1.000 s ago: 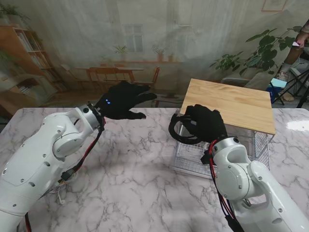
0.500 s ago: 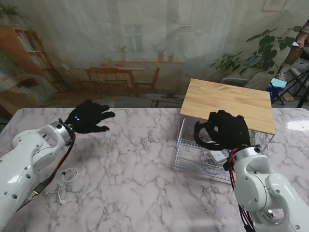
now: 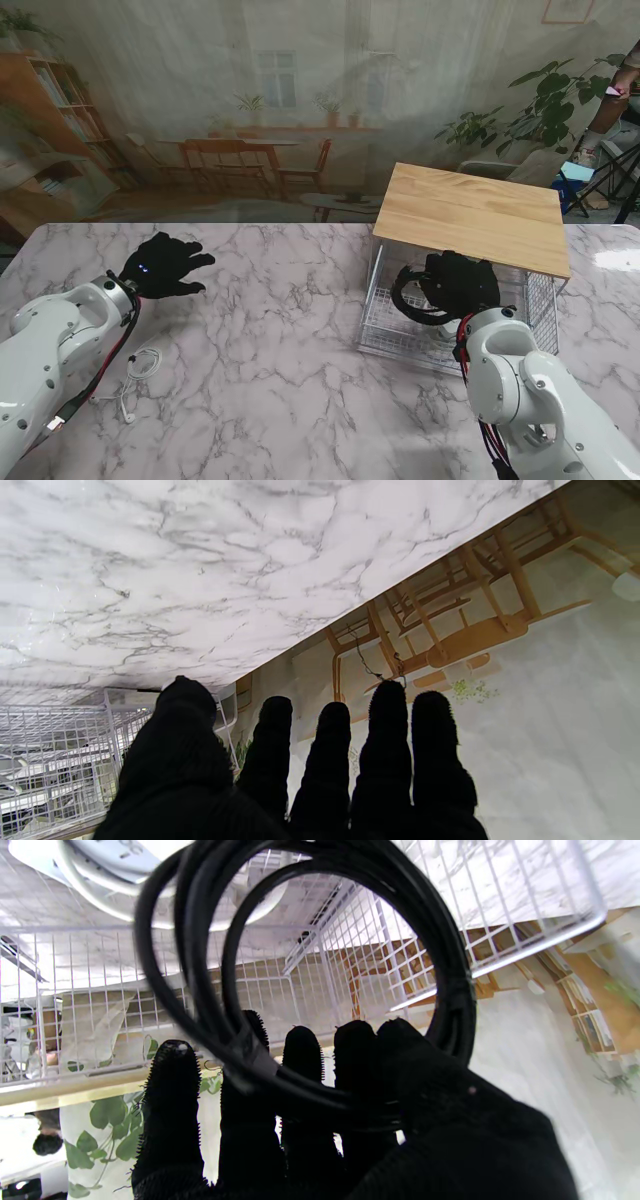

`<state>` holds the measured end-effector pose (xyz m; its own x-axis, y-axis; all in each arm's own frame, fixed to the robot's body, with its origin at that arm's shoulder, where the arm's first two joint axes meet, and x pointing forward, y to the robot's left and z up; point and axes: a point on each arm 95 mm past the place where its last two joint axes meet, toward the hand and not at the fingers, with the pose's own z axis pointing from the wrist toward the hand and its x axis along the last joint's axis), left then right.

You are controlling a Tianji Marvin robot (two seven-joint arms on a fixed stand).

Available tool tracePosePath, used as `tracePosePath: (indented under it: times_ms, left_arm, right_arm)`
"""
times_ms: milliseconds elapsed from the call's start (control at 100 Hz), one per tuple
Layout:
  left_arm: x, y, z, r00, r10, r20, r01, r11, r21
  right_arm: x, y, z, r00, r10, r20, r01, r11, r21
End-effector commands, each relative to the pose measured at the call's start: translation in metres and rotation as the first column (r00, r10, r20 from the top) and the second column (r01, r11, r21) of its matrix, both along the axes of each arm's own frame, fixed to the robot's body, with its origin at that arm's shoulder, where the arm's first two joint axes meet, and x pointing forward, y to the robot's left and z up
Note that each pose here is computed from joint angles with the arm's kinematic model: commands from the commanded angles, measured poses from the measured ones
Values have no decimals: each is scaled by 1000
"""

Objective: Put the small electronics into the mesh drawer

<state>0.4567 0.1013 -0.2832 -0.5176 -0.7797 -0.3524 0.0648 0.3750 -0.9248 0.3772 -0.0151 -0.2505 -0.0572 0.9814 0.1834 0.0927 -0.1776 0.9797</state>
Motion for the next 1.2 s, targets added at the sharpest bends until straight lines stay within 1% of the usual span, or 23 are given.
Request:
tracePosePath:
  times_ms: [0,150,400,680,890,1190]
  left_arm:
    - [-1,5,-8,999,18,-27,-17,1000,13]
    - [-1,6,-10,999,23,-36,-22,1000,15]
    - [-3,4,-12,998,27,-54,-26,999,19]
    - [-4,4,-13,997,32,-71,-30,999,25]
    - [-6,4,-15,995,43,-92,-40,999,30]
    - [-8,5,-16,991,53,-119,-50,998,34]
  right_arm:
    - [3,0,-4,1000,-6,-19,6,1000,-7]
    - [8,3,-8,998,-8,-57,6,1000,-25]
    - [19,4,-15,991,-18,-130,7,997,-82]
    - [34,2,-29,983,-59,-173,33,988,-148]
    - [40,-3,-36,981,-85,-174,56,984,-168]
    - [40,-10,-36,986,-116,-122,95,982,-165]
